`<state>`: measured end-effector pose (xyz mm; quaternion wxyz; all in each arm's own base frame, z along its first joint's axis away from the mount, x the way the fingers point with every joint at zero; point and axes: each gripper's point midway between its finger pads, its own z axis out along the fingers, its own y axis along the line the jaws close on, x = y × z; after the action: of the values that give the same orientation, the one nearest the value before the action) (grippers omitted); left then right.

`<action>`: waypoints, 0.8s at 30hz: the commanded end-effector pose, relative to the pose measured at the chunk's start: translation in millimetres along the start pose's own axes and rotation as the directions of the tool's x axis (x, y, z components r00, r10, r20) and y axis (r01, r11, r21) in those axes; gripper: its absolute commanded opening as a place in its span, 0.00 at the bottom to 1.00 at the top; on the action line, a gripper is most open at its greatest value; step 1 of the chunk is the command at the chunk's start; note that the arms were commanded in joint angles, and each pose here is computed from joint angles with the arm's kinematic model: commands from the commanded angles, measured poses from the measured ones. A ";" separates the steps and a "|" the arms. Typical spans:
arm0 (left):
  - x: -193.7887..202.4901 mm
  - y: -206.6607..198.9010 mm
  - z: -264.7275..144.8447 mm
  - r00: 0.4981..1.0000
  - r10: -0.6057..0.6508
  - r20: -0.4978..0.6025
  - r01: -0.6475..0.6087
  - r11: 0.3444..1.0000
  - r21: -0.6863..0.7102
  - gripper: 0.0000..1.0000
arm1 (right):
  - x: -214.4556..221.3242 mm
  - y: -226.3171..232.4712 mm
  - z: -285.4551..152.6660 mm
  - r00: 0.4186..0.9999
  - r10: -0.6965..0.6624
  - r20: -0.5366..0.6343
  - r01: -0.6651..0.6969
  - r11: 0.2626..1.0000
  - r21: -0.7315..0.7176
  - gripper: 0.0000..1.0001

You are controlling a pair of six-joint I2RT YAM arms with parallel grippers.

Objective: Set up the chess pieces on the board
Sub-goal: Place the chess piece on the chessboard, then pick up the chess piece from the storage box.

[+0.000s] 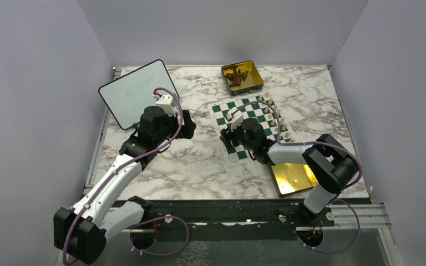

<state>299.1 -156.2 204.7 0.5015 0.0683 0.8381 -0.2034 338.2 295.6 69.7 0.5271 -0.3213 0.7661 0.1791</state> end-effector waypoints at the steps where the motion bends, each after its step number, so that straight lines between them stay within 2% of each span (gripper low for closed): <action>1: -1.2 0.3 -5.2 1.000 0.009 0.011 -0.009 1.000 -0.003 0.99 | -43.9 -11.5 -4.7 0.995 0.087 0.052 -0.091 0.993 0.078 0.69; 9: -1.6 -2.1 -5.0 1.000 0.006 0.009 -0.006 1.000 0.008 0.99 | -85.7 -48.4 -5.6 0.982 0.188 -0.020 -0.180 0.962 0.206 0.69; 12: -1.9 -2.3 -5.3 1.000 0.006 0.010 -0.006 1.000 0.009 0.99 | -99.5 -69.1 -1.3 0.981 0.195 -0.022 -0.185 0.955 0.232 0.65; 19: -0.4 -2.5 -3.9 1.000 0.006 0.005 -0.006 1.000 0.012 0.99 | -116.0 -147.0 17.9 0.966 0.255 -0.038 -0.230 0.920 0.317 0.55; 24: 0.4 -3.1 -3.5 1.000 0.007 0.001 -0.007 1.000 0.016 0.99 | -114.6 -197.5 46.6 0.970 0.232 -0.073 -0.186 0.902 0.389 0.50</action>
<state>298.7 -156.2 205.7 0.5025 0.0684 0.8373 -0.2043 508.8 227.7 193.2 0.5421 -0.1279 0.8247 0.0978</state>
